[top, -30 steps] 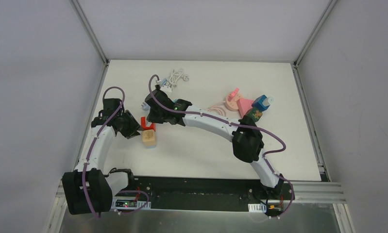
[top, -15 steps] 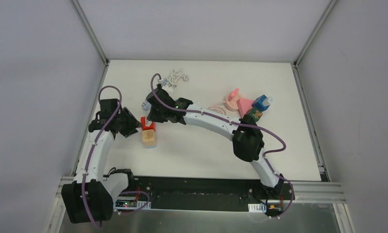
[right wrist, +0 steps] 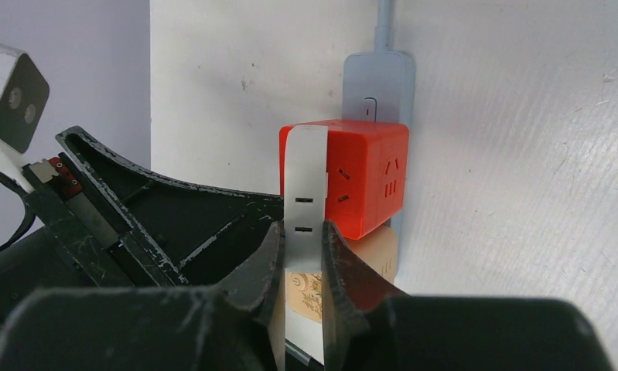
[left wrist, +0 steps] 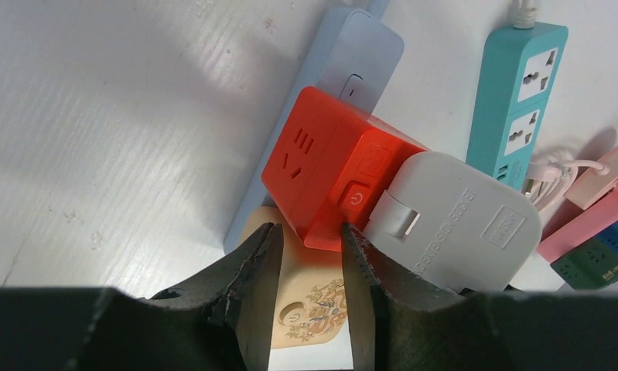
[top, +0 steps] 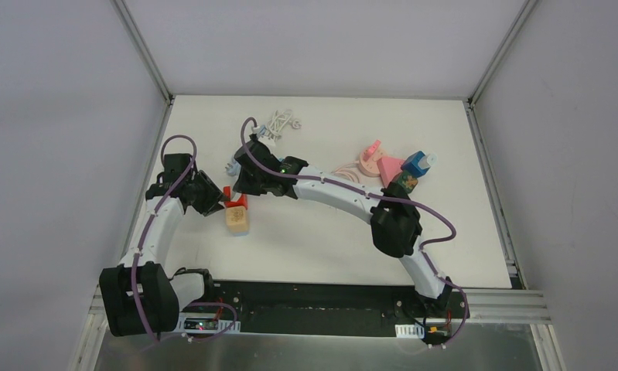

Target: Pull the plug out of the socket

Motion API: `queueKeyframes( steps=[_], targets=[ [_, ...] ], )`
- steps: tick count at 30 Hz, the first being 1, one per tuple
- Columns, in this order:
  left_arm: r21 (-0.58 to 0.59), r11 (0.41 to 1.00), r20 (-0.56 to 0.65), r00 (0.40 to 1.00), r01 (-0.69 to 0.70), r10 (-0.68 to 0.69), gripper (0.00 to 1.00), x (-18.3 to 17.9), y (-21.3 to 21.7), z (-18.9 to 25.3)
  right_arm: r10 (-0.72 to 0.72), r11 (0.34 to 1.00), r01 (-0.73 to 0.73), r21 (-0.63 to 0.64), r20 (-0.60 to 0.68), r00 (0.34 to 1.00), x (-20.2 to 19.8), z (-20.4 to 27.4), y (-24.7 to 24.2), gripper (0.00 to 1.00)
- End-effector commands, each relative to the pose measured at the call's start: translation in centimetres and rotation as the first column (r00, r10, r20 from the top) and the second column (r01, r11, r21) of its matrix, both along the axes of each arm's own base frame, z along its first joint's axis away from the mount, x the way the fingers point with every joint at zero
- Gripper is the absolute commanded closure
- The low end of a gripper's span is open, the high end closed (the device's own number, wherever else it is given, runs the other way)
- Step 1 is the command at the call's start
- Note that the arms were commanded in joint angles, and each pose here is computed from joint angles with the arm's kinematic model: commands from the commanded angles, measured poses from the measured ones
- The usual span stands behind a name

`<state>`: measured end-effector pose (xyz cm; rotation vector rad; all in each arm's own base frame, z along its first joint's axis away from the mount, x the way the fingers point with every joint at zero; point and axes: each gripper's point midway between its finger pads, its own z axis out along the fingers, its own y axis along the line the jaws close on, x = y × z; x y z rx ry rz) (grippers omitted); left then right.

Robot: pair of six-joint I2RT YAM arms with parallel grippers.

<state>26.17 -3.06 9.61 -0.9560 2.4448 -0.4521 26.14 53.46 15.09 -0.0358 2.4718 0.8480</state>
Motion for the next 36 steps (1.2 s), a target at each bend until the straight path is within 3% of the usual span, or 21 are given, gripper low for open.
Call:
queueKeyframes(
  steps=[1,22,36],
  targets=[
    [0.007,1.000,-0.079,0.997,-0.005,0.005,0.65,-1.5,0.2,-1.7,0.046,0.976,-0.057,0.208,0.055,0.997,-0.6,7.9,1.5,1.00],
    [0.061,0.998,-0.125,0.992,0.010,-0.002,0.72,-2.3,1.0,-2.1,-0.065,0.982,0.050,0.180,0.080,0.995,0.6,9.1,-1.4,1.00],
    [0.111,0.994,-0.170,0.985,0.012,0.007,0.73,-2.9,1.9,-2.4,-0.027,0.939,-0.025,0.343,0.147,0.989,0.0,15.0,-1.2,1.00]
  ],
)
